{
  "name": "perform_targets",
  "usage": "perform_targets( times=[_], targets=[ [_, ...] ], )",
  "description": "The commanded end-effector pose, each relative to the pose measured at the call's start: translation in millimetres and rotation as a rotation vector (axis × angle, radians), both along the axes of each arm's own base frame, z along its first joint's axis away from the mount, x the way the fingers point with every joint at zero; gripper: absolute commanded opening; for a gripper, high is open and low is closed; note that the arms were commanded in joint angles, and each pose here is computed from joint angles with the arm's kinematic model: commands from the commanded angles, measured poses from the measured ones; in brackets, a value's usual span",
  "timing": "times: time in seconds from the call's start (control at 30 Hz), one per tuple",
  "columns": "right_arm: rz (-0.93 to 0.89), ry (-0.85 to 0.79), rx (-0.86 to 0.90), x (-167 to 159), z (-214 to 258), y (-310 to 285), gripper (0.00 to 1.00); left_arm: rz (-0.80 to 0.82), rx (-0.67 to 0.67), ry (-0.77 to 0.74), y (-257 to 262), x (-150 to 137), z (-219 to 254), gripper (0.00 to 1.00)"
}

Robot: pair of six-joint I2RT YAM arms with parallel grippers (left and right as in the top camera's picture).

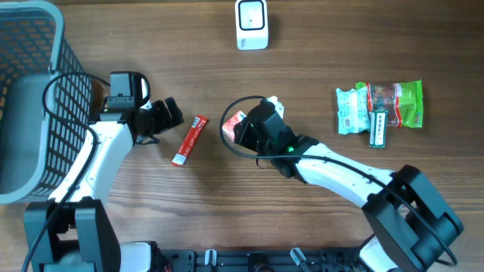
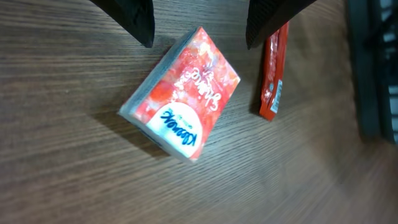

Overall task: Scan the item barcode
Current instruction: 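Reach the right gripper to the Kleenex pack and grasp it, then raise the Kleenex pack to the white scanner with the right gripper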

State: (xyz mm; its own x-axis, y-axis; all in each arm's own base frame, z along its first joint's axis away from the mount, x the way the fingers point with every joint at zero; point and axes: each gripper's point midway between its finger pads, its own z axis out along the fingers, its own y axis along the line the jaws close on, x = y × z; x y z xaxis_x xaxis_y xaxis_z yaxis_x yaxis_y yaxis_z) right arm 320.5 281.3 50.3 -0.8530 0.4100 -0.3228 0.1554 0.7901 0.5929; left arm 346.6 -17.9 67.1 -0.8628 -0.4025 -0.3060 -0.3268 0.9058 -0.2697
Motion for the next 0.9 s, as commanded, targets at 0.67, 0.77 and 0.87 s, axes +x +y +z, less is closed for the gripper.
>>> perform_targets(
  times=[0.67,0.77,0.87],
  targets=[
    [-0.255,0.105,0.046,14,-48,-7,0.05,-0.006,0.016,-0.012,3,1,3,1.00],
    [-0.090,-0.029,-0.031,22,-34,-2,0.04,-0.006,0.016,-0.012,3,1,3,1.00],
    [0.062,-0.185,-0.123,27,14,-13,0.04,-0.006,0.016,-0.012,3,1,3,1.00]
  ],
)
